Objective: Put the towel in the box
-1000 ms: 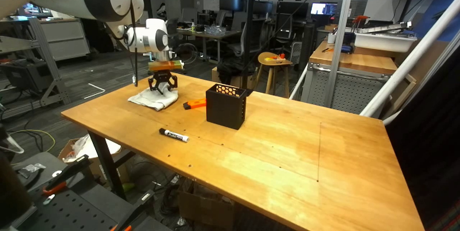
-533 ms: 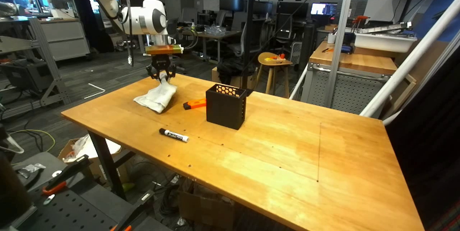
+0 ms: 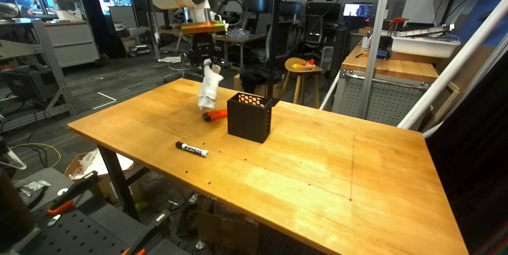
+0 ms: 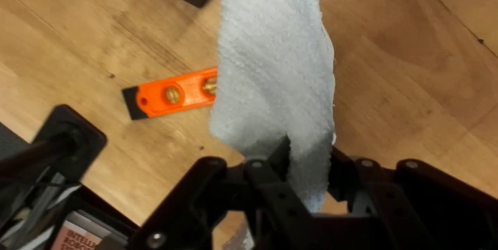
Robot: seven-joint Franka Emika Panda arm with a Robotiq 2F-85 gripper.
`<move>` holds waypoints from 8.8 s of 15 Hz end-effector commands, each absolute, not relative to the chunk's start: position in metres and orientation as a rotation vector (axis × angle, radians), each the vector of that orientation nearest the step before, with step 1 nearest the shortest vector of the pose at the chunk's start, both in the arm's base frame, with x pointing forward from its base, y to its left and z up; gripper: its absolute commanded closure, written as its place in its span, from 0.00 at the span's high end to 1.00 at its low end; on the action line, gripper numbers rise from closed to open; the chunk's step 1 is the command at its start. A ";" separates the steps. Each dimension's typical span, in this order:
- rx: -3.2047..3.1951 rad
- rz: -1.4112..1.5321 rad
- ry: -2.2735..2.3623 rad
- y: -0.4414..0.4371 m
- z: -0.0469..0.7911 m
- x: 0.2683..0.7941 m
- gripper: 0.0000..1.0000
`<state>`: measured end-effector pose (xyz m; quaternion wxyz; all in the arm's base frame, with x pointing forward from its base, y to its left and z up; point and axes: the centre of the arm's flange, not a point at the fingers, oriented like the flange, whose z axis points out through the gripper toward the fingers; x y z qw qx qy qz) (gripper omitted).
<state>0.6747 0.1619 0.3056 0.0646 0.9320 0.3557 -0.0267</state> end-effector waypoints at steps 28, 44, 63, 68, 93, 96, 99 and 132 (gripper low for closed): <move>2.888 -0.119 0.328 -0.025 0.218 0.633 0.04; 2.981 -0.131 0.347 0.010 0.266 0.598 0.60; 2.957 -0.018 0.385 0.062 0.318 0.578 0.00; 2.926 0.020 0.421 0.068 0.322 0.598 0.01; 3.052 -0.337 0.227 0.015 0.160 0.581 0.01; 3.099 -0.339 0.162 0.004 0.168 0.573 0.01; 3.126 -0.303 0.151 0.002 0.192 0.565 0.01; 2.775 -0.237 0.813 0.102 0.287 0.502 0.02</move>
